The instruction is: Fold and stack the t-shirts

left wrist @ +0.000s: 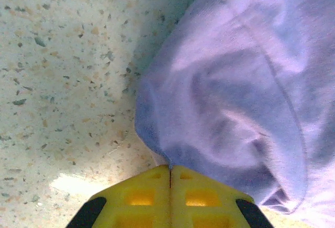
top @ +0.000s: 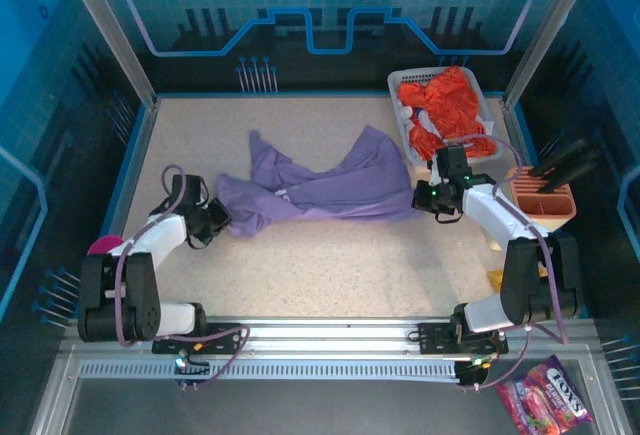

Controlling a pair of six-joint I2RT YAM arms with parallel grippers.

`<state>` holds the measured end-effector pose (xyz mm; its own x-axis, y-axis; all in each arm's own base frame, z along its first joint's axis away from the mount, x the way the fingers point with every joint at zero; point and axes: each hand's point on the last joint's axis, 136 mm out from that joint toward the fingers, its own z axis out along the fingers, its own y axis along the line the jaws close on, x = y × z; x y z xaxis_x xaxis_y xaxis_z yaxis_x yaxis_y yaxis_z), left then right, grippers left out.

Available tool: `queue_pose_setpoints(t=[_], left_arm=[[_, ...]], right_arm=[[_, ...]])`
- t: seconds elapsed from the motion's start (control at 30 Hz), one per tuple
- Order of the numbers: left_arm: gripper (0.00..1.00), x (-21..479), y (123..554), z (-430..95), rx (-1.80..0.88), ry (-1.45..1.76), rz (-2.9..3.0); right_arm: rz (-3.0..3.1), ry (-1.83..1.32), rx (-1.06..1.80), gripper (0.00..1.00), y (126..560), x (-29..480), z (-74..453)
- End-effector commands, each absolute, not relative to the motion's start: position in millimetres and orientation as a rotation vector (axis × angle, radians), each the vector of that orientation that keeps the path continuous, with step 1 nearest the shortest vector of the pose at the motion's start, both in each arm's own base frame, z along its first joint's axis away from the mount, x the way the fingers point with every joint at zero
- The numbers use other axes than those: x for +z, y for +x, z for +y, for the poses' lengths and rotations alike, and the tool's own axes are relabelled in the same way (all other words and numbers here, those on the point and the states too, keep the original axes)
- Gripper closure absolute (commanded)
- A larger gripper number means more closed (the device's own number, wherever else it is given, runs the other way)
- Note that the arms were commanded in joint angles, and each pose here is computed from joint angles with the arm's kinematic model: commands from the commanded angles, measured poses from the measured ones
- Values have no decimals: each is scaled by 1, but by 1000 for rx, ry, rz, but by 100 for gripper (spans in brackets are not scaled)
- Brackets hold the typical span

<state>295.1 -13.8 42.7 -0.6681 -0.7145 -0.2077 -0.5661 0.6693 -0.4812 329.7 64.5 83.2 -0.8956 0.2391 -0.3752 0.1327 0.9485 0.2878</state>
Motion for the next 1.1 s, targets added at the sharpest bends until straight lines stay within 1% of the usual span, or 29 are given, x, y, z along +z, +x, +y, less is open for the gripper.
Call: queue_pose_setpoints(t=[0.0,0.07,0.13,0.23,0.37,0.5,0.67,0.77,0.9,0.97,1.0,1.03,1.07], left_arm=[[100,64,297,-15,-541,-969,2484],[100,77,297,-19,-570,-950,2491],[100,101,299,-25,-620,-923,2482],[100,163,302,-27,-651,-849,2397],[100,260,298,-16,-559,-739,2296],[100,351,294,-18,-583,-643,2144],[100,448,282,-12,-549,-550,1949],[100,499,274,-12,-540,-488,1841],[100,549,268,-3,-469,-435,1724],[100,564,269,0,-455,-429,1695],[100,568,271,-1,-460,-424,1690],[100,572,273,-2,-469,-417,1686],[100,575,273,-3,-476,-412,1682]], right_arm=[[2649,262,360,100,334,103,59],[2633,254,370,100,335,111,61],[2615,239,388,100,335,126,63],[2578,209,405,100,333,157,65],[2438,143,447,100,329,220,69],[2229,66,485,100,327,298,73],[1961,-41,547,100,315,385,83],[1794,-147,622,100,297,435,97],[1660,-156,600,100,285,474,93],[1663,-70,540,96,291,480,79],[1674,-41,520,96,295,482,74],[1686,-46,526,100,295,486,75],[1702,-65,546,100,295,489,79]])
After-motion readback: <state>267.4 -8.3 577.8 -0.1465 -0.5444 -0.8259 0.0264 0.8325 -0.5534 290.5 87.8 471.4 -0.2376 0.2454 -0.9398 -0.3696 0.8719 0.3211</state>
